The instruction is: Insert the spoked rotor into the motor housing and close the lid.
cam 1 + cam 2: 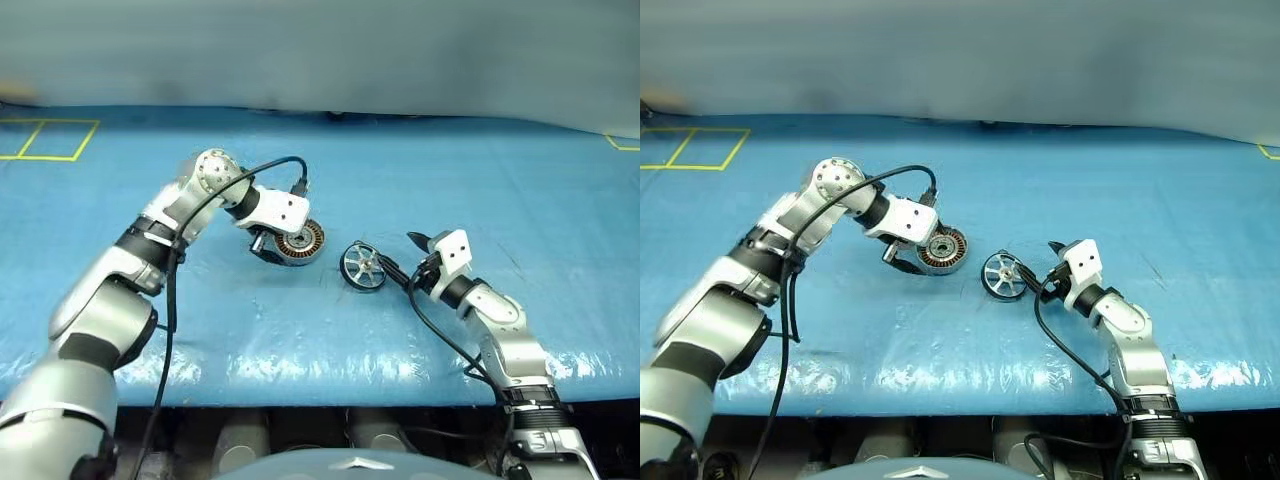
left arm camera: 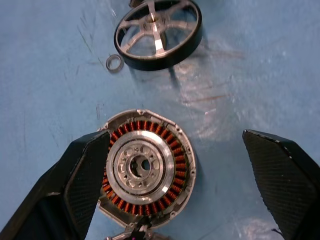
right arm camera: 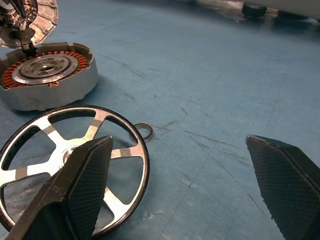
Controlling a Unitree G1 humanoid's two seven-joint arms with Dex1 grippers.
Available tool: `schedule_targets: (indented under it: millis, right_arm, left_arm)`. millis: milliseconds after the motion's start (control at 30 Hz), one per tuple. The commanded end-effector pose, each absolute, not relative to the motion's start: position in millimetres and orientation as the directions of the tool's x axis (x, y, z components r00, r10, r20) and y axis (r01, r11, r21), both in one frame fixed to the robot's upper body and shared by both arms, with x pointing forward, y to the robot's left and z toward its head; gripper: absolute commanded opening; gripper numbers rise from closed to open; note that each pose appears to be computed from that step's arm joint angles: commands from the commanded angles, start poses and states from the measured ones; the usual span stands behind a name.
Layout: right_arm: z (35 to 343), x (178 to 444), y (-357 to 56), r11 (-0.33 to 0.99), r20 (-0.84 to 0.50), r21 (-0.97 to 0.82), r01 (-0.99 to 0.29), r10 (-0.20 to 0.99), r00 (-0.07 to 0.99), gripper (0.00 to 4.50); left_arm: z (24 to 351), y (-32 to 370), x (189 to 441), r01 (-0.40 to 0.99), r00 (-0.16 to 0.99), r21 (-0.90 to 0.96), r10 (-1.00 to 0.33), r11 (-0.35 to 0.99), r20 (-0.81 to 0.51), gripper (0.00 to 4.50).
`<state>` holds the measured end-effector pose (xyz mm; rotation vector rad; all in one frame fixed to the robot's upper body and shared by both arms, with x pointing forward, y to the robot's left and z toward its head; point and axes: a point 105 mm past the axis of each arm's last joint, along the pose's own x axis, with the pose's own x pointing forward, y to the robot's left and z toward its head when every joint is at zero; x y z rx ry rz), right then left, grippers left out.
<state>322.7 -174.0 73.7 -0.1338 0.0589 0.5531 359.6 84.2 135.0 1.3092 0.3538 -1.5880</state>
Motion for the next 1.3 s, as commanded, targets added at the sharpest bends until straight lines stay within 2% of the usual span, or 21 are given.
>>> schedule_targets:
  millis: [33, 133, 433, 867, 1000, 1067, 1167, 1300]
  right_arm:
    - [91, 321, -181, 0.858, -0.026, -0.148, -0.491, 0.493, 0.870, 4.45]
    - [88, 318, -182, 0.866, -0.028, -0.142, -0.480, 0.481, 0.876, 4.45]
    - [84, 311, -185, 0.877, -0.036, -0.137, -0.460, 0.460, 0.887, 4.45]
    - [81, 307, -185, 0.880, -0.049, -0.138, -0.454, 0.452, 0.891, 4.45]
    - [82, 307, -186, 0.884, -0.047, -0.139, -0.447, 0.445, 0.894, 4.50]
    - [82, 307, -187, 0.887, -0.044, -0.141, -0.440, 0.439, 0.898, 4.50]
    - [84, 305, -192, 0.894, -0.037, -0.147, -0.423, 0.422, 0.906, 4.50]
    - [85, 305, -193, 0.896, -0.036, -0.150, -0.417, 0.417, 0.908, 4.50]
  left_arm:
    - [137, 86, 365, 0.770, 0.082, 0.321, -0.413, -0.552, -0.907, 4.50]
    - [133, 85, 370, 0.758, 0.079, 0.304, -0.381, -0.577, -0.921, 4.50]
    - [123, 70, 374, 0.757, 0.067, 0.317, -0.415, -0.571, -0.908, 4.50]
    - [100, 72, 374, 0.780, 0.054, 0.266, -0.362, -0.567, -0.931, 4.50]
    - [93, 71, 368, 0.777, 0.015, 0.229, -0.347, -0.587, -0.938, 3.74]
    - [91, 71, 369, 0.762, 0.034, 0.250, -0.350, -0.597, -0.936, 2.97]
    - [85, 78, 367, 0.752, 0.030, 0.240, -0.332, -0.614, -0.943, 2.27]
    - [84, 82, 371, 0.702, 0.095, 0.307, -0.342, -0.643, -0.935, 2.20]
